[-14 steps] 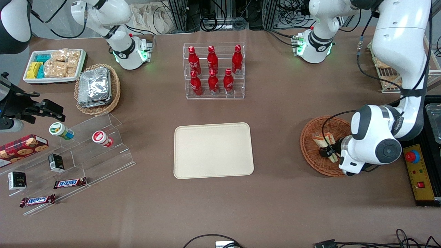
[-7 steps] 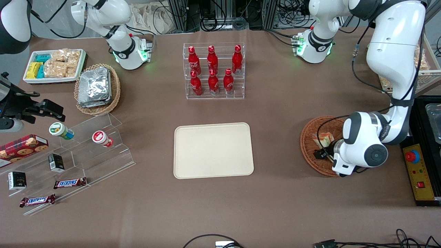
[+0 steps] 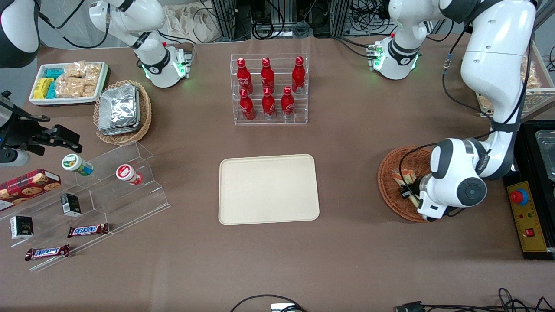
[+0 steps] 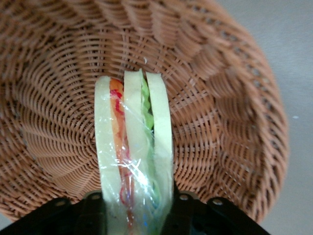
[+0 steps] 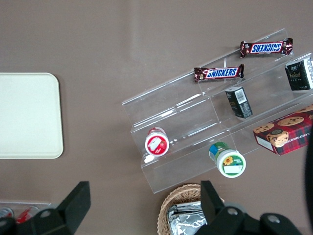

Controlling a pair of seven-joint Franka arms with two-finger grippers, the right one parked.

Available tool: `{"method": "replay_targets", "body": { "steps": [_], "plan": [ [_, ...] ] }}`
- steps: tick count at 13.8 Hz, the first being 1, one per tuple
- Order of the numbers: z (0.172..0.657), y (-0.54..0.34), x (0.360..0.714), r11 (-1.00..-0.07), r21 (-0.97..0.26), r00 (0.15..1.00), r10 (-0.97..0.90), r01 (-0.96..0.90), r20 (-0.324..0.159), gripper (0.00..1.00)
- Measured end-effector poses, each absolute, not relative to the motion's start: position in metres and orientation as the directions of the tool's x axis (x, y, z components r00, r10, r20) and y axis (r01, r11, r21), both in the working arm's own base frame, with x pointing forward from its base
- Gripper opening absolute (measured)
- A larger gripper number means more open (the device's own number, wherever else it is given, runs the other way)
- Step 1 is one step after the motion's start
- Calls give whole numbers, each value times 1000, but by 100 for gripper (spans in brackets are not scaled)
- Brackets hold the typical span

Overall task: Place sandwich from basket to tray
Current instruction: 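Close the left gripper on the wrapped sandwich, then lift the sandwich and carry it with the left gripper over the tray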

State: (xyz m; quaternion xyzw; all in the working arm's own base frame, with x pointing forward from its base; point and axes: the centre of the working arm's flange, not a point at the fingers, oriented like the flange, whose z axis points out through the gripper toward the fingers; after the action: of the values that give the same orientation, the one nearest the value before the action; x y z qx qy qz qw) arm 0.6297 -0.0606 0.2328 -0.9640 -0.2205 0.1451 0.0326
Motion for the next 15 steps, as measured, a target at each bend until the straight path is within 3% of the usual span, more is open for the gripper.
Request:
{"method": "replay_targets", "body": {
  "steps": [2, 6, 9, 12, 15],
  "plan": [
    [260, -61, 631, -931, -105, 896, 365, 350, -253, 24],
    [334, -60, 629, -998, -33, 974, 51, 44, -220, 24],
    [379, -68, 633, -983, 9, 963, -182, -184, -199, 17],
    [407, -101, 639, -976, 27, 963, -220, -218, -156, 17],
    [414, -168, 634, -986, 29, 973, -166, -164, -160, 17]
  ]
}}
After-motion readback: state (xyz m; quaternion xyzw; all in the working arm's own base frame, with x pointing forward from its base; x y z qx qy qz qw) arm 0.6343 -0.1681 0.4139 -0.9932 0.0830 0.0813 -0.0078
